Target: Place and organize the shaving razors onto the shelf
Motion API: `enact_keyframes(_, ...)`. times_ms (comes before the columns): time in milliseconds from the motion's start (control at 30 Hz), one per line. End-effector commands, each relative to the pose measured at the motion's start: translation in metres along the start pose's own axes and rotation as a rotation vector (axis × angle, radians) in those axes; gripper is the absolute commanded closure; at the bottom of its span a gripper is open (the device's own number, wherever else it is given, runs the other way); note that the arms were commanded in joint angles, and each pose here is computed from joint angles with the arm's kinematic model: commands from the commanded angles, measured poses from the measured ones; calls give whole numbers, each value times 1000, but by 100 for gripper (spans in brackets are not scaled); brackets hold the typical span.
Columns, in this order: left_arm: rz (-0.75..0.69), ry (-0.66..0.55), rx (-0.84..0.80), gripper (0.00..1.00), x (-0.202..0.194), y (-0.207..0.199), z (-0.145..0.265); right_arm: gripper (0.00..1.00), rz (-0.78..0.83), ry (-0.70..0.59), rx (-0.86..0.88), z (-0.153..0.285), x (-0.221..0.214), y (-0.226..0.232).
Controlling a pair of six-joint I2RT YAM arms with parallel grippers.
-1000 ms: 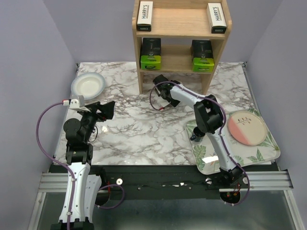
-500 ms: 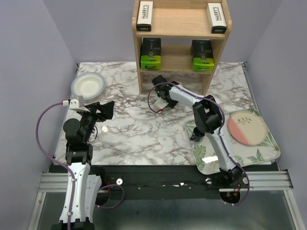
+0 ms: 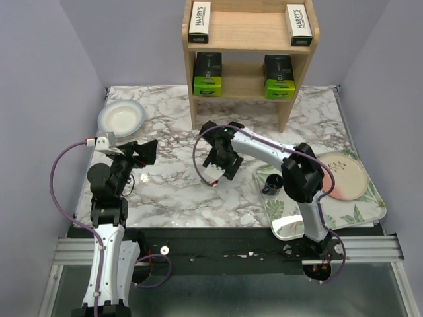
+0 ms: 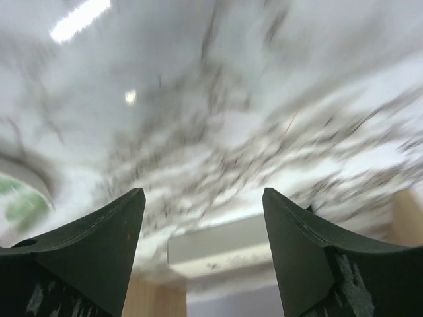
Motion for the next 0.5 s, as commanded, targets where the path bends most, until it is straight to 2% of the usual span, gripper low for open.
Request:
enact_keyframes(0, -3, 27, 18, 4, -1, 3, 2, 20, -189, -264, -111, 43, 79, -20)
enact_keyframes(100, -2, 40, 19, 4, 0, 1, 2, 20, -348, -178, -106, 46, 63, -16)
enact_keyframes(133, 1, 43, 22, 5, 0, 1, 1, 20, -374, -94, -100, 44, 49, -12)
enact_keyframes(200, 10, 38, 26, 5, 2, 2, 0, 20, -419, -29, -73, 37, 29, 1)
enact_keyframes(233, 15, 41, 31, 5, 2, 3, -1, 20, -436, 53, -58, 35, 15, 5)
enact_keyframes(467, 24, 43, 54, 5, 5, 8, -4, 20, -587, 254, -66, 22, -51, 8)
Point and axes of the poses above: each gripper's point midway between its finger pads, its own z axis back along the fingers, its own y axis along the line the jaws close on, x = y × z, the point moved 6 cm from there along z, back along the fingers, and after that the axes turned 15 degrees about z, right-handed, at the moved point
